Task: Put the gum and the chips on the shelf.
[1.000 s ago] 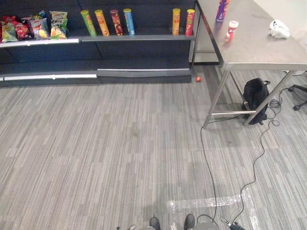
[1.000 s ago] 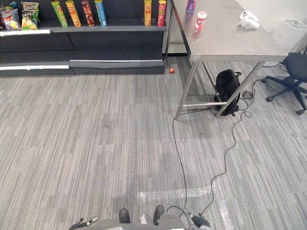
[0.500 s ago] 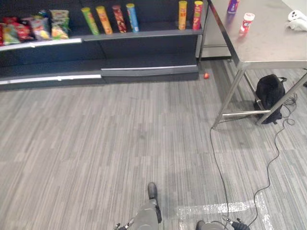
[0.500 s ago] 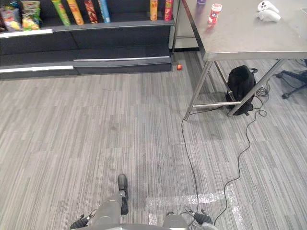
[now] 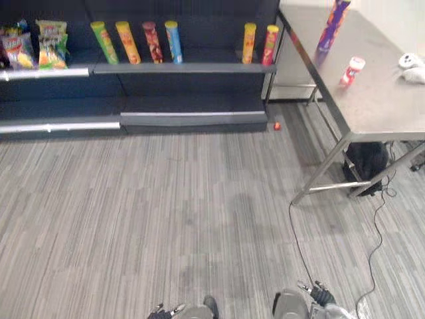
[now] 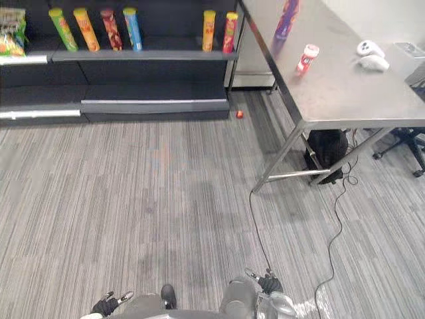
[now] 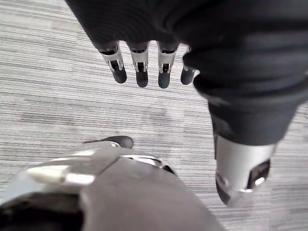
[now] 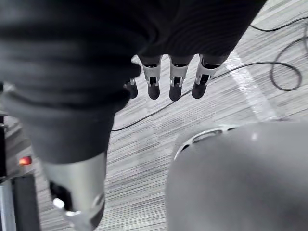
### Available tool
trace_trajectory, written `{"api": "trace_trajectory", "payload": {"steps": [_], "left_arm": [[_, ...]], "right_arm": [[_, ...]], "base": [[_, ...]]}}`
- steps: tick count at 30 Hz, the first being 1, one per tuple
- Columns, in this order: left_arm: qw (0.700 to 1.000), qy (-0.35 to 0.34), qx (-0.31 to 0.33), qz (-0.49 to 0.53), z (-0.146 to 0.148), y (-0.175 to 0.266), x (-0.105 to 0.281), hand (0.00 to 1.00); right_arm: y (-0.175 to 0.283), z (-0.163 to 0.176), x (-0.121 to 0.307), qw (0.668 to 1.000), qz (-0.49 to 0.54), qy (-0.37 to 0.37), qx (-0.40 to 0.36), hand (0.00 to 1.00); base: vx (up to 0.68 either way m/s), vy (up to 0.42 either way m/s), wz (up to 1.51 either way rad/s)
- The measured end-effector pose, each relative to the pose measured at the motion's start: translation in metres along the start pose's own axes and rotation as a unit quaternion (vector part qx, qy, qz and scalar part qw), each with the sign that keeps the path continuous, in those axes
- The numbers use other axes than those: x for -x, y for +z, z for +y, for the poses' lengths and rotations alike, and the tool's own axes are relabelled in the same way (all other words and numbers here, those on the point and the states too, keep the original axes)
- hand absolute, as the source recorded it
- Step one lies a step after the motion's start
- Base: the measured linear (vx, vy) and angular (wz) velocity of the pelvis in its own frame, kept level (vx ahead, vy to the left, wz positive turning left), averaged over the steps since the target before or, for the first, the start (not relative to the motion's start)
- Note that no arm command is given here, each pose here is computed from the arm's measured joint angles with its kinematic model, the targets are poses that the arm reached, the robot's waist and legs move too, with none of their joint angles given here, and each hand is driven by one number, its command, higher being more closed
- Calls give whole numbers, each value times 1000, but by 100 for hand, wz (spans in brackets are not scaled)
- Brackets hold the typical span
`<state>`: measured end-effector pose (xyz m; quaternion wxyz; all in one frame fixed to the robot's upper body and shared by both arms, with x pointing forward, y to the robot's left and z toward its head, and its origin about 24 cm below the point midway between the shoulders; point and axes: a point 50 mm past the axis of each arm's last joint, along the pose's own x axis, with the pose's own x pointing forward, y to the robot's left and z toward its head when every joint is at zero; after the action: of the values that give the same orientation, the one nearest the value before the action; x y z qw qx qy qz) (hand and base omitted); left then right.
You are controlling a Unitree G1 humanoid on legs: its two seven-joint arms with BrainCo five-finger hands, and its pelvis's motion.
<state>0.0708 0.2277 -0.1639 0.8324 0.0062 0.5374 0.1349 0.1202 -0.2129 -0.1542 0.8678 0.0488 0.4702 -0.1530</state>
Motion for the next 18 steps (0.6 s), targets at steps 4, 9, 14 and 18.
{"api": "trace_trajectory", "payload": {"steps": [4,9,14,18], "left_arm": [[1000,-5,6,-5,-5,4,-1,0],[999,-4,40,3,-13,-3,0,0],[999,-14,36,-6,-20,1,0,0],[997,-16,66,-28,-19,9,0,0]], "right_arm": [[-2,-6,1,1000,-2,-10,-5,0],[-23,-18,8,999,24,-31,-20,0],[-27,-19,9,999,29,-28,-3,0],[-37,-26,14,998,43,-36,10,0]], "base": [[266,-201,23],[363,-354,18],[328,-274,-6],[256,-118,55]]}}
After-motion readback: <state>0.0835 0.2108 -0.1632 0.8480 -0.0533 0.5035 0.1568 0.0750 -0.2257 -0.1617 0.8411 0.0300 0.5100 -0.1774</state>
